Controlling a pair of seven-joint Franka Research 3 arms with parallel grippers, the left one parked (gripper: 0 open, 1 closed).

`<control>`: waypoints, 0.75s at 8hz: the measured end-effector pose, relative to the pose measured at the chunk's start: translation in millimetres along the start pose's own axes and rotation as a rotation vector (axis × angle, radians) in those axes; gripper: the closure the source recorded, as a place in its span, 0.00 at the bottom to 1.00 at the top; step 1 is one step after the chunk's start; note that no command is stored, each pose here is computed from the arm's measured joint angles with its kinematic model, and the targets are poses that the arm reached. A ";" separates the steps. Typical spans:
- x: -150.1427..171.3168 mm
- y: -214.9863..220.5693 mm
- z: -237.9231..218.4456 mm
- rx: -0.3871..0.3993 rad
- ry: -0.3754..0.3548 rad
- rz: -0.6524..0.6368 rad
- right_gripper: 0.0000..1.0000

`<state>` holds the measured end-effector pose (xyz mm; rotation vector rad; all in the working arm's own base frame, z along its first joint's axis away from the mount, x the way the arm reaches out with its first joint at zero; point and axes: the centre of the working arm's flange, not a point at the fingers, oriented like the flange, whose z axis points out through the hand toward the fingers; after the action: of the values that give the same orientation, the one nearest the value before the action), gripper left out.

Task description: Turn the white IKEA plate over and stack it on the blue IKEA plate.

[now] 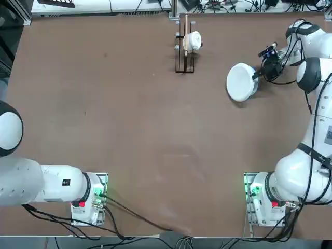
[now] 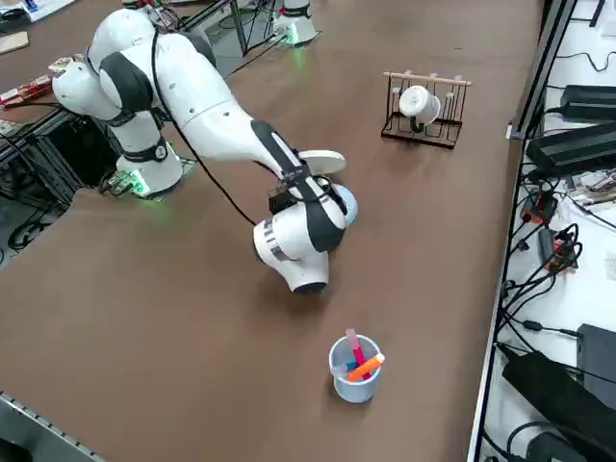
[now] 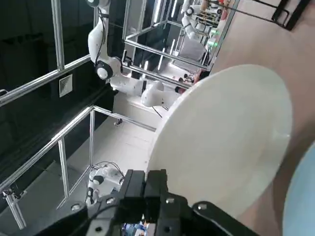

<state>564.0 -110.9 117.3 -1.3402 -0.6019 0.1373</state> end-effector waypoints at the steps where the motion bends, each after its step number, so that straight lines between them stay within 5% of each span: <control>1: -0.5 -2.5 -6.5 -0.023 -0.011 0.001 0.97; 6: -5.2 -16.3 -37.1 -0.105 -0.011 -0.014 0.92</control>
<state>573.6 -149.4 127.0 -1.4376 -0.6351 0.1031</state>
